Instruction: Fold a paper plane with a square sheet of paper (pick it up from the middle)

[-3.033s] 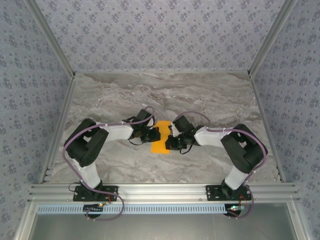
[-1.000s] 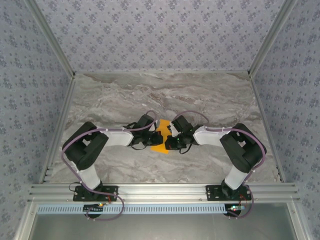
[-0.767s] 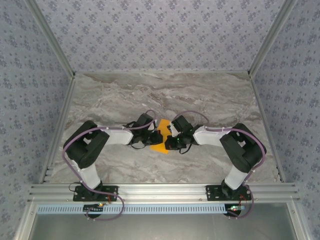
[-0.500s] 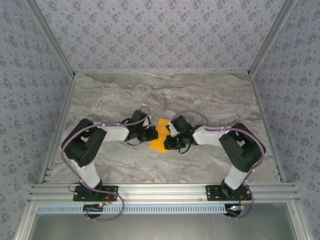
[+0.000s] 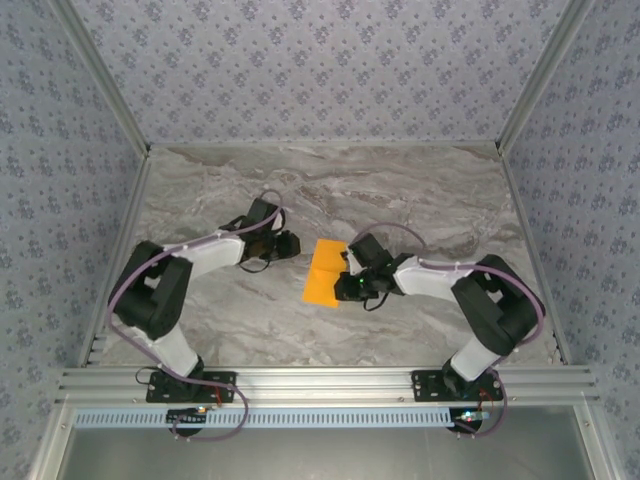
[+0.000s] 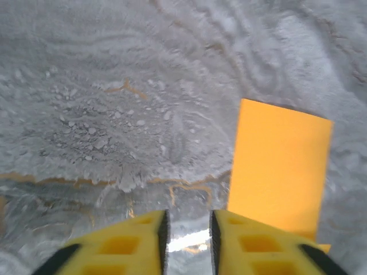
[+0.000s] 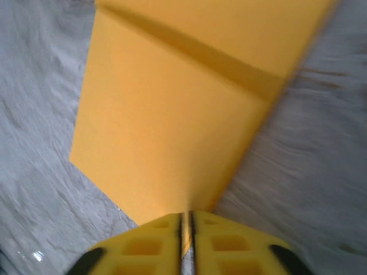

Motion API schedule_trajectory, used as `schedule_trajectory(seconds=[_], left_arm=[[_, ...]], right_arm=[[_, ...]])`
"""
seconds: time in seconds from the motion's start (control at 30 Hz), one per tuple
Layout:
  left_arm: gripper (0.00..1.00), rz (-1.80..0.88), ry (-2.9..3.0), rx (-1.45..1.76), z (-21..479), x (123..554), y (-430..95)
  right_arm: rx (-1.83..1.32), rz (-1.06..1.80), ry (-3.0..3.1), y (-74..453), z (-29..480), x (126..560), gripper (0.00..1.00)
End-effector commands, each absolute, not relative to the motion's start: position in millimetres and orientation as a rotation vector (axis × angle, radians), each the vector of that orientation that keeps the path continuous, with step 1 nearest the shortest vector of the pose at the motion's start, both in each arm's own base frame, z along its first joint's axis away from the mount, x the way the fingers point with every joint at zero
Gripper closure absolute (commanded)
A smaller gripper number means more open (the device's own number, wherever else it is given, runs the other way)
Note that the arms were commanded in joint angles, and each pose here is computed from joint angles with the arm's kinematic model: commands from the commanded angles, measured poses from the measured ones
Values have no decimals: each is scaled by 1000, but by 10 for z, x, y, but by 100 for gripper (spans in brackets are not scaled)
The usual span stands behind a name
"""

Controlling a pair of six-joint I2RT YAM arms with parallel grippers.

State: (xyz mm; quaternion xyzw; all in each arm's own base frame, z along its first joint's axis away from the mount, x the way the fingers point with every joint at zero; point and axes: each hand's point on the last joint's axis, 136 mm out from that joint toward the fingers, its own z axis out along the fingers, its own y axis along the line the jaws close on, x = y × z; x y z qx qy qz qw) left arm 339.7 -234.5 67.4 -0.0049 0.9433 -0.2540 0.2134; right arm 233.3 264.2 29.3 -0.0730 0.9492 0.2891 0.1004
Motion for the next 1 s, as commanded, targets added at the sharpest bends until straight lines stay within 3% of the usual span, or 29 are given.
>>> schedule_trajectory(seconds=[0.0, 0.13, 0.3, 0.57, 0.97], left_arm=[[48, -719, 2558, -82, 932, 3276, -2222], [25, -726, 2525, -159, 992, 3092, -2065], [2, -795, 2487, -177, 1063, 2904, -2009], [1, -978, 2477, -164, 1084, 2799, -2187], [1, -1237, 2526, -113, 995, 2734, -2576]], right_arm=[[19, 879, 2712, 2485, 528, 2570, 72], [130, 903, 2666, 2326, 562, 2730, 56], [77, 962, 2690, 2417, 493, 2766, 55], [-1, 1027, 2718, 2604, 388, 2812, 59], [-18, 1061, 2719, 2665, 322, 2836, 82]])
